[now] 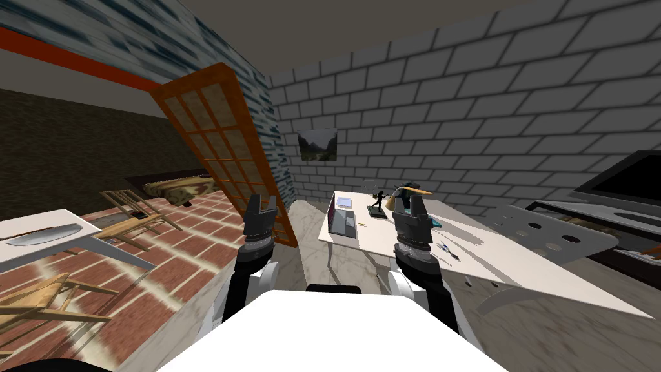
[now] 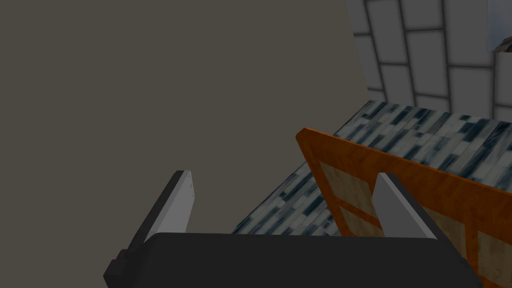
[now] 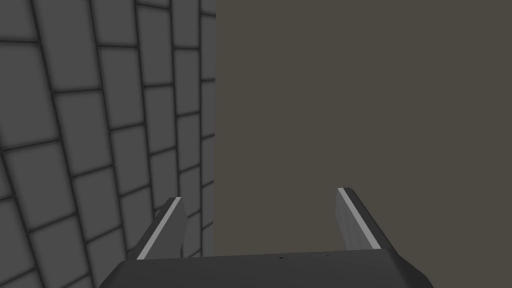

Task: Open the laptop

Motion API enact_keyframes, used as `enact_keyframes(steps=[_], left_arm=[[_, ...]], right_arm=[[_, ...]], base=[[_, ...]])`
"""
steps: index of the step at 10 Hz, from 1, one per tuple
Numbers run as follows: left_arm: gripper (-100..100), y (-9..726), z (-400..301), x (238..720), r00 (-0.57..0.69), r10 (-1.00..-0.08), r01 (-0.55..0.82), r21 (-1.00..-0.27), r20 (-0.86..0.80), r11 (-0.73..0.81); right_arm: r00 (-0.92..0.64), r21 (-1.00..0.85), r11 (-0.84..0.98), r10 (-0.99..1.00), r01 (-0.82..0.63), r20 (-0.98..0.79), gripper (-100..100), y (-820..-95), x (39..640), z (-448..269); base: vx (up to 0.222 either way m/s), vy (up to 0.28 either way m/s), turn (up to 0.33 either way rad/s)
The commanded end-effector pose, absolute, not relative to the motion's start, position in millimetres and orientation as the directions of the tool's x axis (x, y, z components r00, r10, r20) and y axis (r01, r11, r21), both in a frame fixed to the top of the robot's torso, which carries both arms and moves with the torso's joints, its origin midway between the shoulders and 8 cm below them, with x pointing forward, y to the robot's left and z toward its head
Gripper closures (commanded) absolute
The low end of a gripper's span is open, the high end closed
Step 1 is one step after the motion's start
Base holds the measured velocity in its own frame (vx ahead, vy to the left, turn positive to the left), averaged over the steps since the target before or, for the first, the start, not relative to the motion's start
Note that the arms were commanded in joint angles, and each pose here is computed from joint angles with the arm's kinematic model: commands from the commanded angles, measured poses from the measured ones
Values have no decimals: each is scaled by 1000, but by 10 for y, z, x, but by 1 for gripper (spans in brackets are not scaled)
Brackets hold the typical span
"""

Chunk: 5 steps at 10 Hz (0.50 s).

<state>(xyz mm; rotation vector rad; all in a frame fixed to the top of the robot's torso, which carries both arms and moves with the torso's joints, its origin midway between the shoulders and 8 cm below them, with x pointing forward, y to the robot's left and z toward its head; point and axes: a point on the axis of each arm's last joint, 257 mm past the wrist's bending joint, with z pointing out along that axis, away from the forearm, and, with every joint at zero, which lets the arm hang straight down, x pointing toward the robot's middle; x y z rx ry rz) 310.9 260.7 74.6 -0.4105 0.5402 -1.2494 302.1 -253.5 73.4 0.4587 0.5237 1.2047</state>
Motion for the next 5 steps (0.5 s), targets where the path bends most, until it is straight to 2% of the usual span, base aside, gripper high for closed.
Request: enact_keyframes(steps=[1, 5], left_arm=[[0, 2607, 747, 3109, 219, -962, 776, -570, -160, 271], [0, 2607, 747, 3109, 219, -962, 776, -570, -160, 271]], right_arm=[[268, 592, 295, 954, -750, -136, 0, -2535, 3021, 734], [268, 592, 295, 954, -750, -136, 0, -2535, 3020, 735]], base=[[0, 0, 0], [0, 0, 0]])
